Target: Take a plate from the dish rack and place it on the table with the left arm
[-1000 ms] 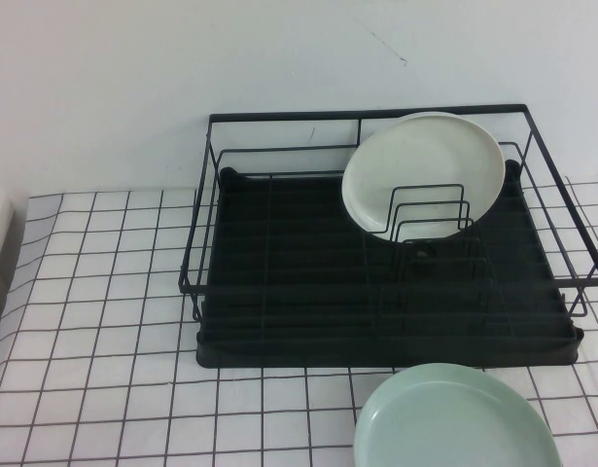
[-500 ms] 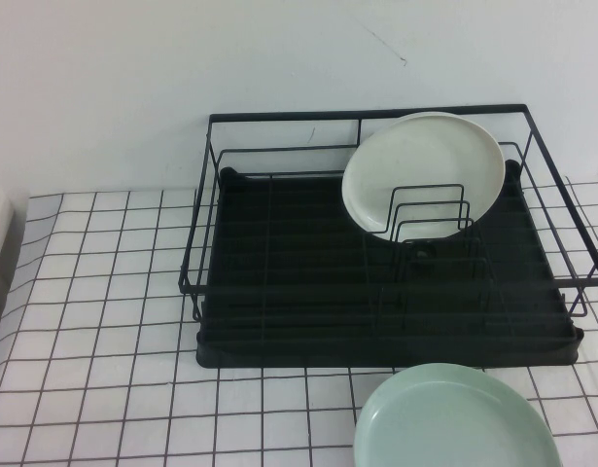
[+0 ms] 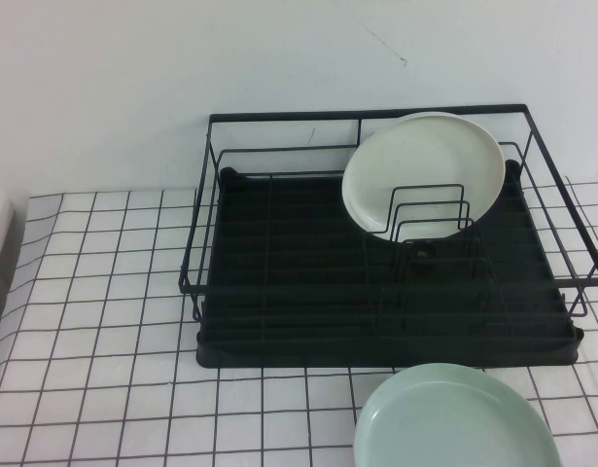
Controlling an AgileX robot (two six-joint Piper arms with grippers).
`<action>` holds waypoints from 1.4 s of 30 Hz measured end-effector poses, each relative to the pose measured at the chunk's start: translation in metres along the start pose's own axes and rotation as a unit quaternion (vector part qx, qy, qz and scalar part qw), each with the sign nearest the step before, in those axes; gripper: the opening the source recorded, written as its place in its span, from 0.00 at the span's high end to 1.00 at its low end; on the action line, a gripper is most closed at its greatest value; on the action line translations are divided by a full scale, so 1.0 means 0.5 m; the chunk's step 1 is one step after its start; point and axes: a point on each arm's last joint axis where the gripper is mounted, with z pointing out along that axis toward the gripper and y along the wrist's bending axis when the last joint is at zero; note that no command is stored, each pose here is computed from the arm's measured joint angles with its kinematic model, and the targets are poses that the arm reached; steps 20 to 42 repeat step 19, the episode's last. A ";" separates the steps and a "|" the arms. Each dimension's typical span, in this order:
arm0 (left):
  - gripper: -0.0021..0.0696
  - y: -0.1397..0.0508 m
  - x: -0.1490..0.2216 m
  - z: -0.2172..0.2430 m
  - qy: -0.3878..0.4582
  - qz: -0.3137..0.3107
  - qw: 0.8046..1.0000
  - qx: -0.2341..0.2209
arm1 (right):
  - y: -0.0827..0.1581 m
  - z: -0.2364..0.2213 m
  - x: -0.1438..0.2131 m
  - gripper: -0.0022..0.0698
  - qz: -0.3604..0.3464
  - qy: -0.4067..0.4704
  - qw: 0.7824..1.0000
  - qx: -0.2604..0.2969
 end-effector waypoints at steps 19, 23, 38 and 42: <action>0.98 -0.001 0.000 0.000 0.000 -0.003 1.000 0.002 | 0.000 0.000 0.000 0.97 0.000 0.000 1.000 0.000; 0.98 -0.001 0.000 0.000 0.000 -0.003 1.000 0.002 | 0.000 0.000 0.000 0.97 0.000 0.000 1.000 0.000; 0.98 -0.001 0.000 0.000 0.000 -0.003 1.000 0.002 | 0.000 0.000 0.000 0.97 0.000 0.000 1.000 0.000; 0.98 -0.001 0.000 0.000 0.000 -0.003 1.000 0.002 | 0.000 0.000 0.000 0.97 0.000 0.000 1.000 0.000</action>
